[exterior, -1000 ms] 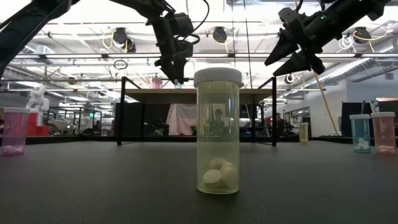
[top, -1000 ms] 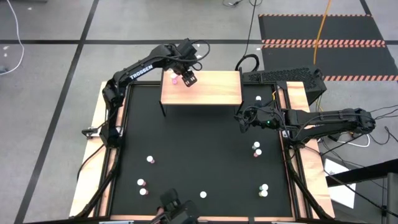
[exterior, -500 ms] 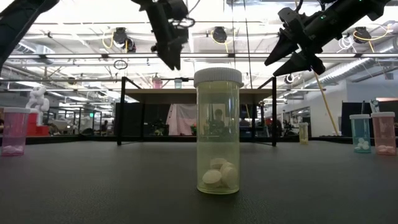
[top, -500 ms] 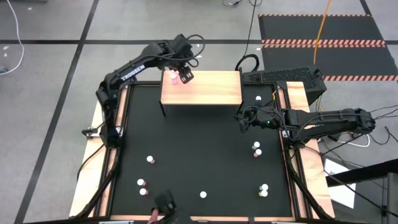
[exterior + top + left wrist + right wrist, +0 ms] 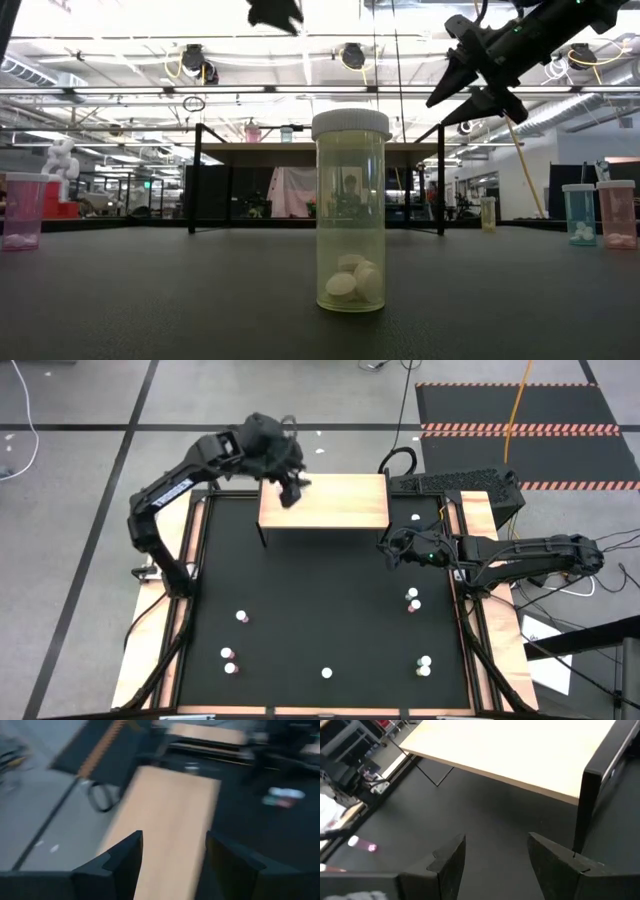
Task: Pick and place medicine bottles onto shelf by color
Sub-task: Put the bottom left yellow pill bottle on the shelf
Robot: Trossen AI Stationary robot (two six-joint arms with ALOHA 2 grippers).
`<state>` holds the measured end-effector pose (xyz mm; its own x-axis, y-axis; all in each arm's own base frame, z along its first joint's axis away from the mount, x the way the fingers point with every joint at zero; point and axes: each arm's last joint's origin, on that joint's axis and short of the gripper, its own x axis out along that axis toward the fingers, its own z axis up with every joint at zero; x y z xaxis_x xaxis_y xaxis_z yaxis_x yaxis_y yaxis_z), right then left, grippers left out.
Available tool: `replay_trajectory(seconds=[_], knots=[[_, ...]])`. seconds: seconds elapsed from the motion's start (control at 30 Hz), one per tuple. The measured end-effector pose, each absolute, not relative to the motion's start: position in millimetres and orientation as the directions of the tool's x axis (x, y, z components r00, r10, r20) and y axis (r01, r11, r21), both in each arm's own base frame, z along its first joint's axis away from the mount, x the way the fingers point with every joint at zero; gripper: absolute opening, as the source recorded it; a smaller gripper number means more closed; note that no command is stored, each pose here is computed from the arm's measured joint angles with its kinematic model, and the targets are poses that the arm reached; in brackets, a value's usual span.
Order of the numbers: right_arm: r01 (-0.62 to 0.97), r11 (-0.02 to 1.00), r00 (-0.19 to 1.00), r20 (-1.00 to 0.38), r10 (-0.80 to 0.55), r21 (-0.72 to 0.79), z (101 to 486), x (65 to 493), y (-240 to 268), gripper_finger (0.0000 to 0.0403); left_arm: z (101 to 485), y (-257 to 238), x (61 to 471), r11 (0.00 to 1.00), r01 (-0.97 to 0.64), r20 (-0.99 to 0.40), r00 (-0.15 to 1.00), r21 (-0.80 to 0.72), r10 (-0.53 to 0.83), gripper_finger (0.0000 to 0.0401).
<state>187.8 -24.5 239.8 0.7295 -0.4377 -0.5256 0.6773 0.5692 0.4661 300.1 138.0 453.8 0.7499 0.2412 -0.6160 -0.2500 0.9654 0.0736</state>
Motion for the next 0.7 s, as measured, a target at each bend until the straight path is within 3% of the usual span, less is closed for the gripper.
replay_trajectory(seconds=[0.33,0.5,0.7], knots=[[0.64,0.551,0.764,-0.519,-0.383,0.536,240.3,189.5,-8.9,0.0208,447.8,27.5,311.3,0.998,0.042,-0.632,0.773,-0.036,-0.055,0.0218],[0.62,0.627,0.769,-0.524,-0.367,0.471,239.7,189.1,-3.2,0.0208,407.6,-26.8,329.9,0.986,0.072,-0.558,0.818,-0.147,-0.143,0.0218],[0.507,0.732,0.799,-0.568,-0.199,0.456,237.1,188.7,8.1,0.0208,359.6,-90.6,344.3,0.978,0.046,-0.473,0.87,-0.206,-0.14,0.0218]])
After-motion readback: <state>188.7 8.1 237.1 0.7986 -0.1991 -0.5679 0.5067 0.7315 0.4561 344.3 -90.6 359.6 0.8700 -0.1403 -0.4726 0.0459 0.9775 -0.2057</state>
